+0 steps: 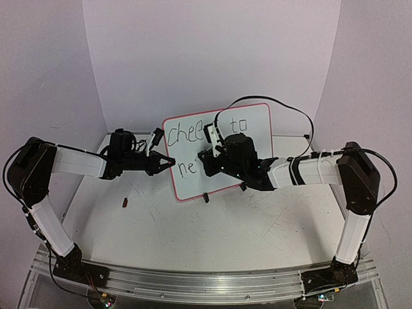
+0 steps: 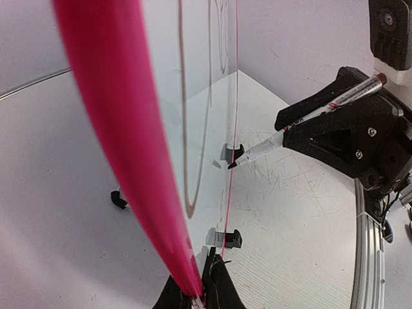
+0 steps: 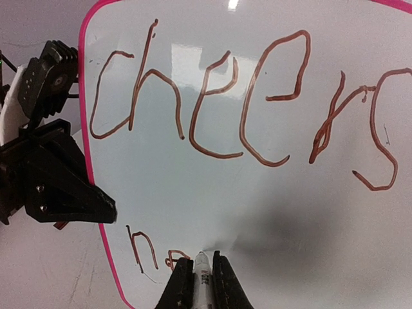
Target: Write a sentence on the whiteboard
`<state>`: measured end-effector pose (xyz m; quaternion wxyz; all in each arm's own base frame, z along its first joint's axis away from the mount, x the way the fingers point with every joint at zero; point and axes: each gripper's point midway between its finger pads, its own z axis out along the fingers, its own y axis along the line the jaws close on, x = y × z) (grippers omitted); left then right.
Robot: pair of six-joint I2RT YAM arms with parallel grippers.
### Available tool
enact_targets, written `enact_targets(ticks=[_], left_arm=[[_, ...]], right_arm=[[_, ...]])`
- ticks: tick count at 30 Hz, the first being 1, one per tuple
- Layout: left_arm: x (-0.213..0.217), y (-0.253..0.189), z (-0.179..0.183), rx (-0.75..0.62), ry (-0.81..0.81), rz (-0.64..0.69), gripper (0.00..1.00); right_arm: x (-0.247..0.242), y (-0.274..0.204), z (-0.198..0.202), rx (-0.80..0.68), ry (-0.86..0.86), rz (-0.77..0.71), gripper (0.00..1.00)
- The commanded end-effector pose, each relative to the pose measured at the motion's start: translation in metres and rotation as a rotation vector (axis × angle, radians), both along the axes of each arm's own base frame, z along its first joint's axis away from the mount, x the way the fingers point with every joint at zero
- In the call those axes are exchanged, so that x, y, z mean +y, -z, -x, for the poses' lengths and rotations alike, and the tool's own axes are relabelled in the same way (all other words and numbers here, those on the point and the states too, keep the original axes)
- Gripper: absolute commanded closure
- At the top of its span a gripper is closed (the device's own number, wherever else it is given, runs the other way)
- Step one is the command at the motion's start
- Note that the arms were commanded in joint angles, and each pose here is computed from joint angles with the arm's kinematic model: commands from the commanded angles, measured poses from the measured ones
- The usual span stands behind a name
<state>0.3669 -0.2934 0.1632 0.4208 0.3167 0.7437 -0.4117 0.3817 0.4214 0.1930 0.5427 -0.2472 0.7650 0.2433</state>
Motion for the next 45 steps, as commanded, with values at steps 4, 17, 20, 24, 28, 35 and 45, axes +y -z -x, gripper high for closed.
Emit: enact_targets(ticks=[4, 17, 20, 24, 28, 35, 45], left_arm=[[0.014, -0.011, -0.028, -0.141, -0.104, -0.071, 1.0], [0.015, -0.011, -0.027, -0.143, -0.106, -0.074, 1.0], [0.015, -0.012, -0.027, -0.143, -0.107, -0.075, 1.0], [0.015, -0.011, -0.027, -0.142, -0.106, -0.075, 1.0], [0.014, -0.01, -0.027, -0.14, -0.103, -0.074, 1.0], [0.014, -0.011, -0.028, -0.141, -0.101, -0.074, 1.0], [0.014, -0.009, -0.027, -0.141, -0.101, -0.078, 1.0]], right_arm=[[0.003, -0.006, -0.011, -0.03, 0.027, -0.002, 1.0], [-0.011, 0.025, -0.002, 0.035, 0.055, 0.04, 1.0], [-0.012, 0.032, 0.002, 0.05, 0.054, 0.045, 1.0], [-0.014, 0.037, 0.001, 0.057, 0.061, 0.053, 1.0], [-0.012, 0.026, -0.004, 0.034, 0.076, 0.038, 1.0], [-0.011, -0.004, -0.013, -0.028, 0.101, -0.002, 1.0], [-0.02, -0.025, -0.03, -0.069, 0.153, -0.019, 1.0]])
